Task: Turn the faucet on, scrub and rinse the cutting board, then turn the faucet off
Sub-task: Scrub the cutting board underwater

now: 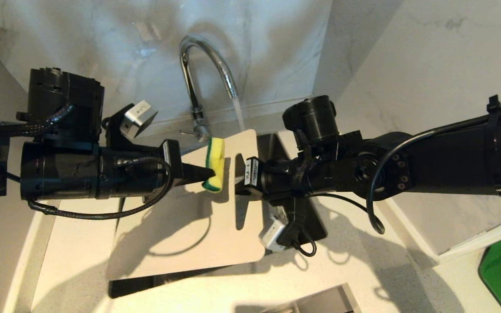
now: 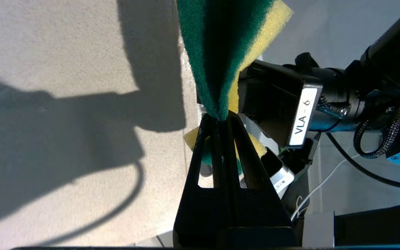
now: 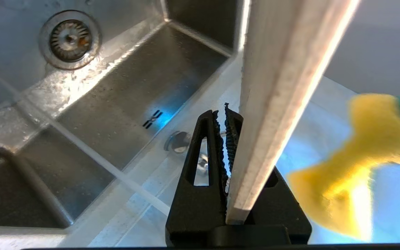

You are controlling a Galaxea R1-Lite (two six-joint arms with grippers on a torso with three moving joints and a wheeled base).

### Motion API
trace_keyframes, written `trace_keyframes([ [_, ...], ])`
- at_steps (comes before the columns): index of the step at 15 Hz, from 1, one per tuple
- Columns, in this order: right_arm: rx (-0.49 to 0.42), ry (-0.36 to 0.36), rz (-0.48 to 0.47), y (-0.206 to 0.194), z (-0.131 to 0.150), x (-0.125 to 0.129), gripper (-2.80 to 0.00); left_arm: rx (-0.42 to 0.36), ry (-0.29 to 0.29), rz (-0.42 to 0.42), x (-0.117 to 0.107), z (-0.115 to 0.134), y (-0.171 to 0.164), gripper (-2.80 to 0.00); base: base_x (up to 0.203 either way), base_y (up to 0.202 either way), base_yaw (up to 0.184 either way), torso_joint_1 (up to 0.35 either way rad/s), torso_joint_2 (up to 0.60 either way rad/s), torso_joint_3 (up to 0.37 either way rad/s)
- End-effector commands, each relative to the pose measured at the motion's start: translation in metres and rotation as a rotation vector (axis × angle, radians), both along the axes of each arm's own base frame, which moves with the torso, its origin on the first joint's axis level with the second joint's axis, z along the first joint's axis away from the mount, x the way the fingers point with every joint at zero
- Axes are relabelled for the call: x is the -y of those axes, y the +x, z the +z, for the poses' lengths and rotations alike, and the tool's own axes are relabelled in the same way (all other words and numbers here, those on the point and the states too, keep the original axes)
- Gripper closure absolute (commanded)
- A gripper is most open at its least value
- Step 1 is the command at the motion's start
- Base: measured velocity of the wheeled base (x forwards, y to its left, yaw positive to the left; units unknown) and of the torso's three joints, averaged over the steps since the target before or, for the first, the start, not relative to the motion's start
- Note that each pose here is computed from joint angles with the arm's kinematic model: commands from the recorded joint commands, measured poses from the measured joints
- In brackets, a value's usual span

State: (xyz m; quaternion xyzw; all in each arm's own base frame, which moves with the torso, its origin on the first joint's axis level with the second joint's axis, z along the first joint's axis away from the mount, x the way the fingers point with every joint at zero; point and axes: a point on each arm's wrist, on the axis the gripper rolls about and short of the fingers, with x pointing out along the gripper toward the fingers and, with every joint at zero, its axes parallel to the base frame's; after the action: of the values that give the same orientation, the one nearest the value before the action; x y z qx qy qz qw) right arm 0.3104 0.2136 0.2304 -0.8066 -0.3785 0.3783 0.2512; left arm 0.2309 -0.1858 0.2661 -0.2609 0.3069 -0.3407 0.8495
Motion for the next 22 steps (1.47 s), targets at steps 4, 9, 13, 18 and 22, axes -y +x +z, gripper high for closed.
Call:
trace_keyframes([
  [4,0.040,0.034,0.009,-0.007,0.018,0.006,0.00,0.002,-0.012,0.011,-0.005,0.003,0.002,0.00,0.000,0.000,0.000,0.000,0.00,0.000],
  [9,0.054,0.071,0.040,-0.014,0.031,0.009,0.00,-0.043,-0.034,-0.009,-0.017,0.000,0.012,0.00,0.000,0.000,0.000,0.000,0.00,0.000],
  [13,0.066,0.085,0.038,-0.014,0.037,0.009,0.00,-0.073,-0.017,-0.010,-0.013,-0.010,0.016,0.00,0.000,0.000,0.000,0.000,0.00,0.000],
  [18,0.070,0.088,0.037,-0.013,0.038,0.009,0.00,-0.096,0.002,0.004,-0.015,-0.020,0.019,0.00,0.000,0.000,0.000,0.000,0.00,0.000],
  [22,0.076,0.091,0.038,-0.015,0.041,0.010,0.00,-0.110,0.010,0.068,-0.032,-0.025,0.030,0.00,0.000,0.000,0.000,0.000,0.00,0.000],
])
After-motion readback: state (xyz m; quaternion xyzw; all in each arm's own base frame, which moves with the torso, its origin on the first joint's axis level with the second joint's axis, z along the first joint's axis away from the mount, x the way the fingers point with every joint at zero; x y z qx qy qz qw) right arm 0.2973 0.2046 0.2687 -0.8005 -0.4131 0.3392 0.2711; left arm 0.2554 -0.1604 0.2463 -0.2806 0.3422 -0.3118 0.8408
